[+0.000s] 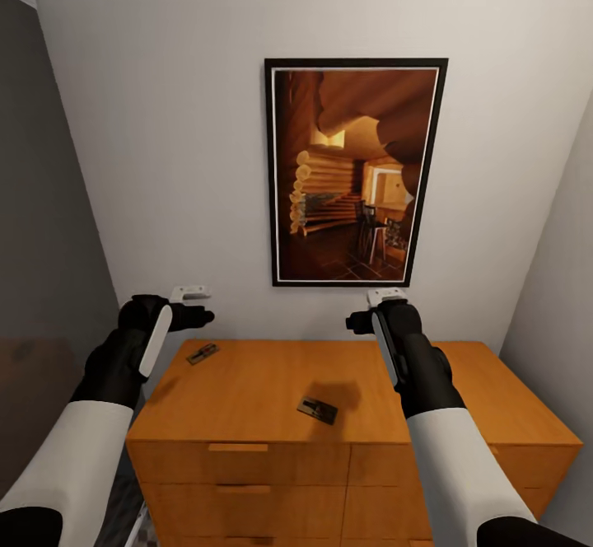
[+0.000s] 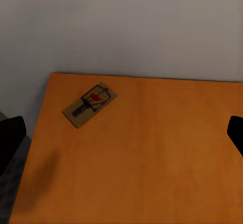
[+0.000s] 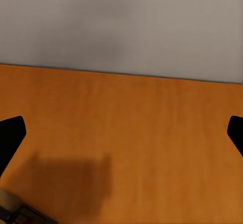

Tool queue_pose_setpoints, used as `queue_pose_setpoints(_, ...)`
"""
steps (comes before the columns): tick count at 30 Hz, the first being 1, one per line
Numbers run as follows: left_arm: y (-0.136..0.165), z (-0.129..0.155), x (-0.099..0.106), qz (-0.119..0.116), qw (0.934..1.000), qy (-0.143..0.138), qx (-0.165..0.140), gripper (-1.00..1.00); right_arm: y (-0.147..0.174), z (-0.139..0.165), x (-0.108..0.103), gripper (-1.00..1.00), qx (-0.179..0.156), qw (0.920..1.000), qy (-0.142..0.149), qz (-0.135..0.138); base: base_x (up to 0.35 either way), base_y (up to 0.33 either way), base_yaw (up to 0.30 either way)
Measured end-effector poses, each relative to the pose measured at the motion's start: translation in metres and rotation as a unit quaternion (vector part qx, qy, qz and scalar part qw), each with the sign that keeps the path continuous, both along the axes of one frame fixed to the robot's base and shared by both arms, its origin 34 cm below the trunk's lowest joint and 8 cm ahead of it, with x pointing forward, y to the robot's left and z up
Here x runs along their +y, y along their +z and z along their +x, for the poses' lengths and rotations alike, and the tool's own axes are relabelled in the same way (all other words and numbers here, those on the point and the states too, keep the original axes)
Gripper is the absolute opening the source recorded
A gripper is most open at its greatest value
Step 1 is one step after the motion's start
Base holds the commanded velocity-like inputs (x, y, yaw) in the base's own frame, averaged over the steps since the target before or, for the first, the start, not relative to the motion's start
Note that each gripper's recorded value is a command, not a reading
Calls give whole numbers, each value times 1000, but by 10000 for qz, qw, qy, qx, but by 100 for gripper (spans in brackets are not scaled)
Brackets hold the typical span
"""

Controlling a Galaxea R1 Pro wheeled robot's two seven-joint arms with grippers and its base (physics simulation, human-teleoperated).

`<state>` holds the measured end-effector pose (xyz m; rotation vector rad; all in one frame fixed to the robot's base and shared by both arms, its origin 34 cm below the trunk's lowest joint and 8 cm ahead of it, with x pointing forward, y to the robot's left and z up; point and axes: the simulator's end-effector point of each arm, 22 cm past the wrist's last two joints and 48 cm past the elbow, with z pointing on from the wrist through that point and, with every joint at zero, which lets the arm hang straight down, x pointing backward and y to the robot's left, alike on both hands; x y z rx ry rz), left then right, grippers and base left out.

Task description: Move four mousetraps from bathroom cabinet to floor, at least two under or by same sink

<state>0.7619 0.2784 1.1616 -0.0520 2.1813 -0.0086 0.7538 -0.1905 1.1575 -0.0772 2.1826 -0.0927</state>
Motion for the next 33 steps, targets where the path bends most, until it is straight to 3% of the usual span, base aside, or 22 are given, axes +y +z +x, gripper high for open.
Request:
queue_pose_setpoints(13,-10,-1,0,-9,9999,2,124,100,0,0,1,100,-5,10000,13,-20,6,0,0)
queue_pose_setpoints(24,-37,-3,2,-8,9990,29,445,100,0,0,5,100,2,10000,60,-18,0,0,0)
queue_pose_setpoints(33,-52,-6,5,6,9980,58,626,100,0,-3,42,100,-36,9977,539,-406,0,0,0)
